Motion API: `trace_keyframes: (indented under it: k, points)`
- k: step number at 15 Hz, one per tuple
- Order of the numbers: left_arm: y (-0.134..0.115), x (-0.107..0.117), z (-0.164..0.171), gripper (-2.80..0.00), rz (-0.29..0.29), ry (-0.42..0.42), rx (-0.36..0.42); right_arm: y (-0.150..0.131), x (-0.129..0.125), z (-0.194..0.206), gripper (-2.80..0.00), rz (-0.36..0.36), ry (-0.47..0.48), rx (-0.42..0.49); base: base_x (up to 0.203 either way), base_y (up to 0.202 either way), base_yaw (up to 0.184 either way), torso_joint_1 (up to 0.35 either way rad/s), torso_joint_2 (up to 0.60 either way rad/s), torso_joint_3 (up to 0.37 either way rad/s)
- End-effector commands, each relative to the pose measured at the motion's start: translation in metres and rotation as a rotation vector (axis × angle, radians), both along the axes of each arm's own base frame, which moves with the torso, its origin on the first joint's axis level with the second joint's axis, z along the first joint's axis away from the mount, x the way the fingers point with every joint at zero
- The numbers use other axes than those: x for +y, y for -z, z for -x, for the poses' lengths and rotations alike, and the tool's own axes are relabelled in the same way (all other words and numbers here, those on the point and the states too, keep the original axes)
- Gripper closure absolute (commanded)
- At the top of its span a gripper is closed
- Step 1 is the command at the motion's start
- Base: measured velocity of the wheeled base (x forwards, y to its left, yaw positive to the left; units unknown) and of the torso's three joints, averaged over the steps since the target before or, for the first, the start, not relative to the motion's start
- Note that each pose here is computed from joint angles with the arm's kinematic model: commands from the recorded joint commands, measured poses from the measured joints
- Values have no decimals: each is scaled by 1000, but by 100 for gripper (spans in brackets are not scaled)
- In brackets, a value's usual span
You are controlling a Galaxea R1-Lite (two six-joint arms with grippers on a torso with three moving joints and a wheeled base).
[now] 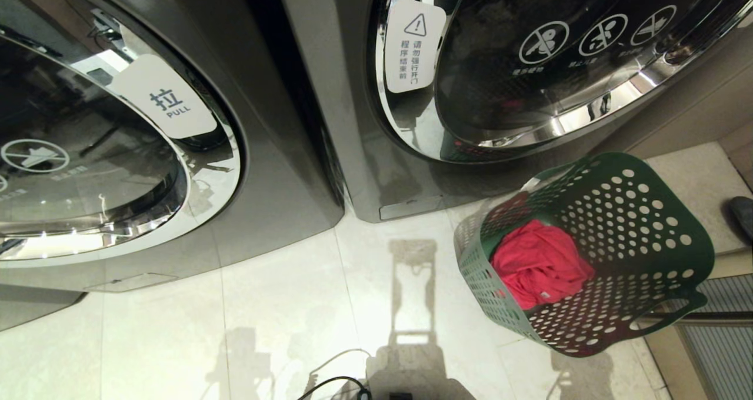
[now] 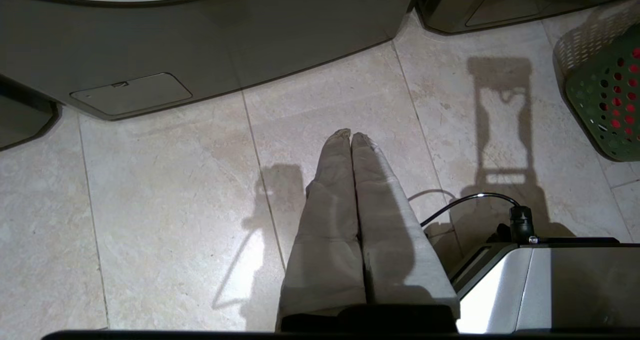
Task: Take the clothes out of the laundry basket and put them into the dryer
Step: Take the clothes out of the basket
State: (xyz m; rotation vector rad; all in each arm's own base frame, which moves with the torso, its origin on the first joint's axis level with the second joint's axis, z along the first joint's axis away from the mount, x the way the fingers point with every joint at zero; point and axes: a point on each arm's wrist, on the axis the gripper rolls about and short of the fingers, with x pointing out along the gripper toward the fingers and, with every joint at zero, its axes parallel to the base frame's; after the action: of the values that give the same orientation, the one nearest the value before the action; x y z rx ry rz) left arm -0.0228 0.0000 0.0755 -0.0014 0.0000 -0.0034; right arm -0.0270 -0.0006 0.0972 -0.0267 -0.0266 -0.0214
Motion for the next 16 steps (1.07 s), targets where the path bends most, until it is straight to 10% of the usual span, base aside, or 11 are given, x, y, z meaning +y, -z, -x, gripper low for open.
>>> trace_keyframes:
  k: [1, 7, 16]
  points:
    - [0, 0, 0, 0, 0, 0, -2, -41, 0, -11, 0, -18, 2, 65, 0, 0, 0, 0, 0, 0]
    - [0, 0, 0, 0, 0, 0, -2, -91, -3, -173, 0, -200, 98, 555, 0, 0, 0, 0, 0, 0]
    - [0, 0, 0, 0, 0, 0, -3, 17, -19, -407, 0, -354, 204, 713, 0, 0, 0, 0, 0, 0]
